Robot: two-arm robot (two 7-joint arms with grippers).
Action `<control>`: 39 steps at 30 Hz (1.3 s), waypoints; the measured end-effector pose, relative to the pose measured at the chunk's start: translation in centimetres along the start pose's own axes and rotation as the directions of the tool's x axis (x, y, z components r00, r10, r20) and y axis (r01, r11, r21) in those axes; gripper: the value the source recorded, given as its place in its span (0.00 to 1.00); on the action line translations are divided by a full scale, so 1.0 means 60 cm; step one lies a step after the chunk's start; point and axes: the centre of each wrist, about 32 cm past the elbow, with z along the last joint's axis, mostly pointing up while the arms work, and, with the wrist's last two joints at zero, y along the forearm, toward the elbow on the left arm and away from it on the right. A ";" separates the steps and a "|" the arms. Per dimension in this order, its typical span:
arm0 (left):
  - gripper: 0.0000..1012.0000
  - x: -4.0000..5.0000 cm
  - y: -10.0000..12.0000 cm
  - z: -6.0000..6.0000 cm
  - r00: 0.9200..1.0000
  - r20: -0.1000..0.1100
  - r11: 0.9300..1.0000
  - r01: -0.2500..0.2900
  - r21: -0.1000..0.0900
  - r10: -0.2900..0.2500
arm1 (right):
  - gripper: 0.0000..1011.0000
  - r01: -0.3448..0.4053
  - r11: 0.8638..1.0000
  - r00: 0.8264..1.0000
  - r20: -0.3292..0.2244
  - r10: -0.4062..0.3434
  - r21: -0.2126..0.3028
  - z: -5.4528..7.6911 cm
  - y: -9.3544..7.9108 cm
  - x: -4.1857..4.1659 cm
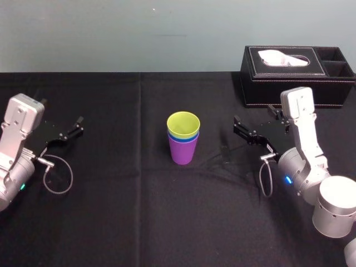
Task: Stack the three plastic cups sequentially using one hand.
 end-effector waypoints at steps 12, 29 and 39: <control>1.00 0.000 0.000 0.000 1.000 0.000 1.000 0.000 0.000 0.000 | 0.99 0.000 1.000 1.000 0.000 0.000 0.000 0.000 0.000 0.000; 1.00 0.000 0.000 0.000 1.000 0.000 1.000 0.000 0.000 0.000 | 0.99 0.000 1.000 1.000 0.000 0.000 0.000 0.000 0.000 0.000; 1.00 0.000 0.000 0.000 1.000 0.000 1.000 0.000 0.000 0.000 | 0.99 0.000 1.000 1.000 0.000 0.000 0.000 0.000 0.000 0.000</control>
